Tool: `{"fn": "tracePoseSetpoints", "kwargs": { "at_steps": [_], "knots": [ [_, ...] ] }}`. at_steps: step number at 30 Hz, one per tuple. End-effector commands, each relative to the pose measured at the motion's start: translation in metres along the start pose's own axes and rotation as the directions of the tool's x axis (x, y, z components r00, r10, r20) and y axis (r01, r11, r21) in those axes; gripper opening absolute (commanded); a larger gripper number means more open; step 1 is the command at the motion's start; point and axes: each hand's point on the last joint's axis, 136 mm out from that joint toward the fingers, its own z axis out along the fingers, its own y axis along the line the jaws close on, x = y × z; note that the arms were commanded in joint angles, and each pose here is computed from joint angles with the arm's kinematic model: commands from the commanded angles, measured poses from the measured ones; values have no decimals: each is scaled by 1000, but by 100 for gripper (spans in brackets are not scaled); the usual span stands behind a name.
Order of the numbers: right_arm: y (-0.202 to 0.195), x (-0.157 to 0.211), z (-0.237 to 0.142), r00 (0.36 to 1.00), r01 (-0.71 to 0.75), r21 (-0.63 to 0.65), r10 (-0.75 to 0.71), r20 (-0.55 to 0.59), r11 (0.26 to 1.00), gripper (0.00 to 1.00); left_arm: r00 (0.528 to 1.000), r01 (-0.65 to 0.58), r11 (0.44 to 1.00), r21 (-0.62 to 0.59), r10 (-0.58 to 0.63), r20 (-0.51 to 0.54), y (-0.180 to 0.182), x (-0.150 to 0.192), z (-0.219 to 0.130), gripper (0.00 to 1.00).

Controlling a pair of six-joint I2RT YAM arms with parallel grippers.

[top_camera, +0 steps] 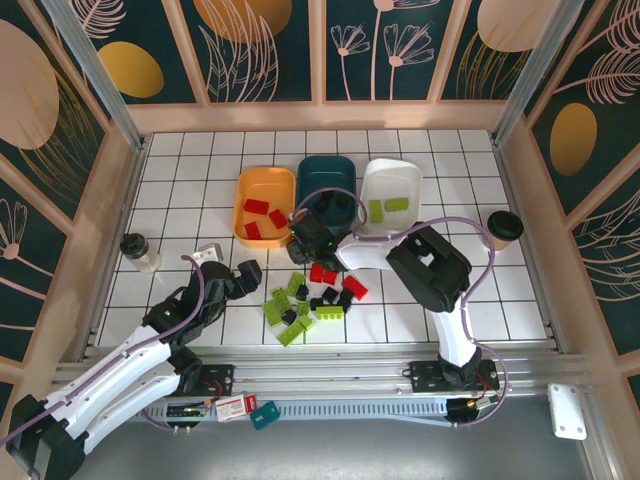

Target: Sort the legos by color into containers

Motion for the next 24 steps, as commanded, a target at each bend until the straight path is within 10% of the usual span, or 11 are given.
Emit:
{"fn": "tracePoseSetpoints", "kwargs": {
  "at_steps": [1, 13, 24],
  "knots": [
    [10, -13, -28, 997, -6, -69, 11, 78, 998, 36, 1000, 21, 1000, 6, -21, 15, -1, -3, 1, 99],
    [42, -54, -109, 977, -2, -274, 61, 206, 962, 33, 1000, 19, 1000, -9, -19, 15, 2, -1, 4, 99],
    [48, -130, -33, 980, -15, -286, 70, 184, 958, 35, 999, 19, 1000, 21, -18, -28, -4, 5, 2, 99]
  ]
}}
